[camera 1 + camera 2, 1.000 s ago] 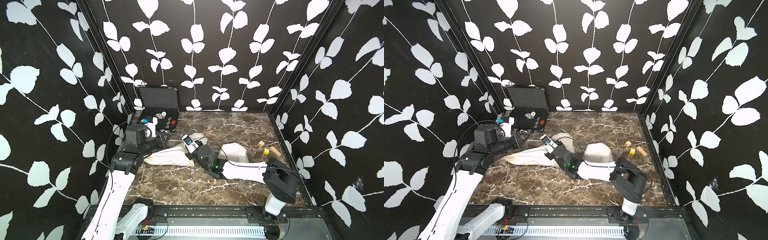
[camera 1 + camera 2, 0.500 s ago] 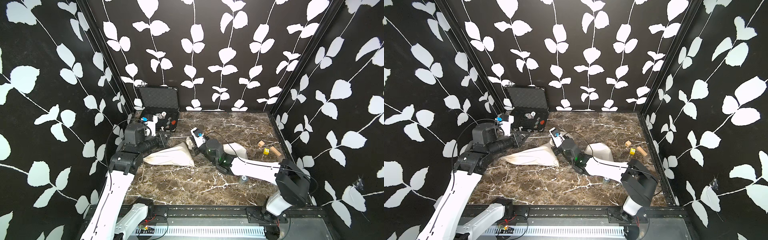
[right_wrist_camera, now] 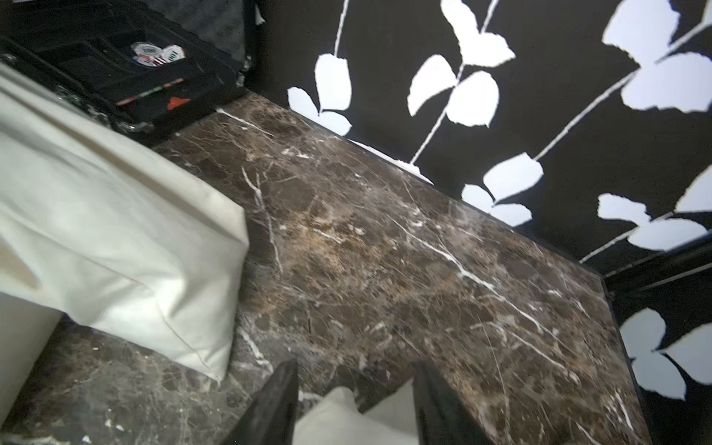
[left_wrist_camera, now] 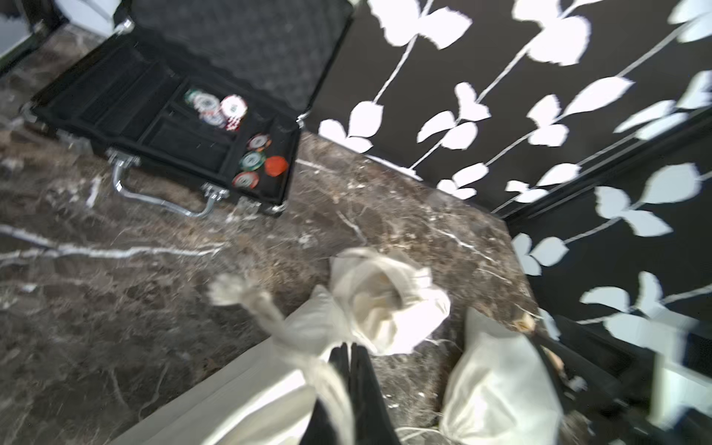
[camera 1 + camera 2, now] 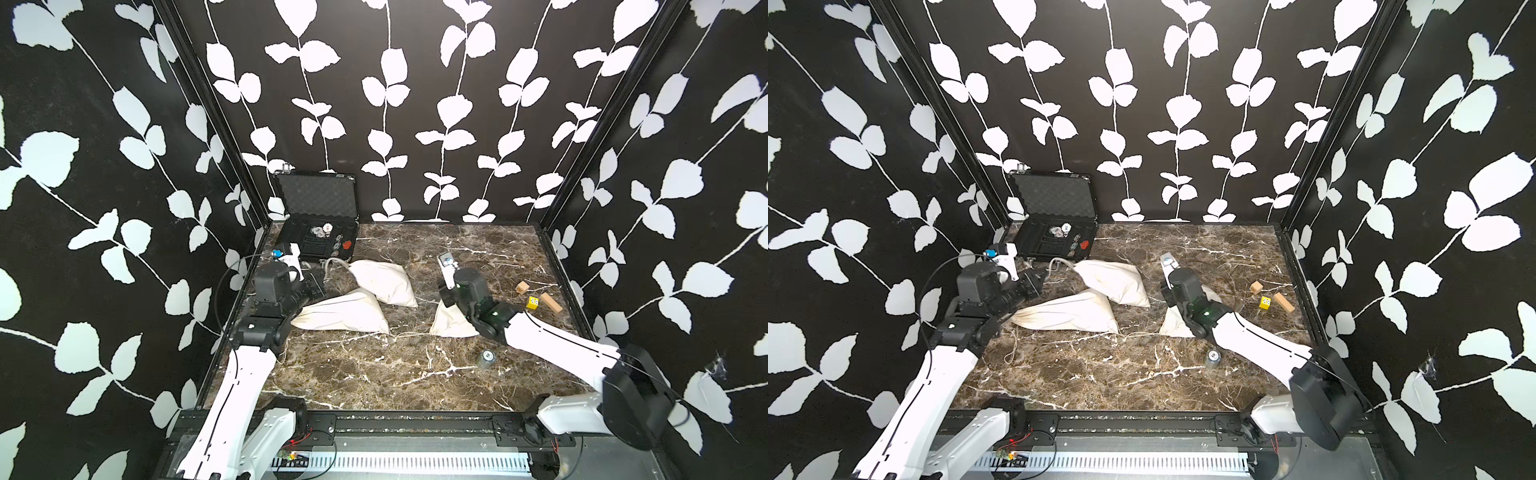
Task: Close the soil bag
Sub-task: Frap the soil bag at the center of the board, then reset both arms
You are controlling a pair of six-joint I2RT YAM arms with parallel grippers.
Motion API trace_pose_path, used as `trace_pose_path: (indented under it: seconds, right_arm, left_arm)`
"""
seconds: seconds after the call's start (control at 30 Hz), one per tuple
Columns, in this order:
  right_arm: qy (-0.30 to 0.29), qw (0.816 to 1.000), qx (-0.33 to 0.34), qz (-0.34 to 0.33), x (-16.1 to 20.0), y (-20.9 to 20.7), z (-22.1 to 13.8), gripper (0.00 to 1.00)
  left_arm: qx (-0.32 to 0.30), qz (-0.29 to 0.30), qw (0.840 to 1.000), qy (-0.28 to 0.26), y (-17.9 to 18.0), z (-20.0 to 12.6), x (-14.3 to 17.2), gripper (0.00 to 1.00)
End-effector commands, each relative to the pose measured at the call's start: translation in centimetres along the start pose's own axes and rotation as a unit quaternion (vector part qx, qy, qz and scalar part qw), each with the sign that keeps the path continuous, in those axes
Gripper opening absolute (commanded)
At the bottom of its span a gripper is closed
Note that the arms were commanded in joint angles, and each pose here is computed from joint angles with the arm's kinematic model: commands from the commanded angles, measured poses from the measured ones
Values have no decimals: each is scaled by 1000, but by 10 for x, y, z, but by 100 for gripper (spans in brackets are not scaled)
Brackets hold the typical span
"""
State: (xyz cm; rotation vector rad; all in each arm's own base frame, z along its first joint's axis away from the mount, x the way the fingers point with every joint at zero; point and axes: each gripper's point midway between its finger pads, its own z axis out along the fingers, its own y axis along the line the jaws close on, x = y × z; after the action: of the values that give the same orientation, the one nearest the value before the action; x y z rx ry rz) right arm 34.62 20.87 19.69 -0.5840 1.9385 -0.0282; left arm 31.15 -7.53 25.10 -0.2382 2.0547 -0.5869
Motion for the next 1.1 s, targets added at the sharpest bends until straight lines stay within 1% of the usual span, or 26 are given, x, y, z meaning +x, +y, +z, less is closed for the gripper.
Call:
trace_pose_path:
  seconds: [0.0, 0.03, 0.1, 0.2, 0.3, 0.37, 0.43, 0.53, 0.63, 0.7, 0.73, 0.8, 0.83, 0.9, 1.0, 1.07]
  right_arm:
    - [-5, 998, 55, 1, 3, -38, -22, 60]
    - [0, 997, 72, 8, 10, -52, -24, 62]
    - [14, 994, 109, 24, 30, -79, -28, 69]
    - [27, 982, 177, 62, 65, -121, -32, 79]
    - [40, 967, 229, 105, 104, -153, -34, 88]
    - [40, 958, 253, 132, 125, -168, -32, 93]
    - [45, 953, 264, 145, 141, -175, -28, 96]
    - [47, 950, 270, 152, 157, -179, -18, 98]
    - [25, 953, 260, 152, 154, -178, -10, 100]
    - [-25, 954, 253, 156, 143, -179, -9, 99]
    - [-37, 957, 249, 147, 142, -177, -8, 100]
    - [-38, 961, 240, 135, 140, -175, -6, 100]
    - [-41, 964, 227, 129, 138, -172, -3, 99]
    - [-49, 969, 211, 116, 138, -167, 1, 100]
    - [-61, 965, 220, 128, 153, -171, 10, 100]
    - [-79, 966, 214, 125, 152, -170, 16, 100]
  left_arm:
    - [-62, 0, 997, -40, 29, 14, -2, 23]
    - [-78, 3, 996, -47, 36, 14, -1, 34]
    - [-116, 19, 991, -67, 52, 10, -3, 48]
    - [-193, 49, 974, -107, 77, -7, -14, 70]
    - [-266, 99, 949, -138, 100, -22, -21, 87]
    - [-316, 136, 927, -150, 119, -24, -19, 97]
    - [-321, 176, 919, -146, 128, -11, -9, 99]
    - [-295, 234, 917, -128, 134, 16, 13, 99]
    - [-260, 289, 912, -134, 132, 34, 28, 99]
    - [-224, 316, 911, -140, 125, 44, 38, 99]
    - [-210, 323, 912, -140, 122, 48, 42, 99]
    - [-184, 335, 915, -129, 116, 58, 48, 99]
    - [-172, 331, 919, -125, 113, 62, 49, 99]
    - [-159, 330, 921, -132, 109, 68, 48, 99]
    - [-149, 333, 921, -138, 106, 77, 46, 99]
    - [-135, 339, 921, -135, 101, 84, 45, 99]
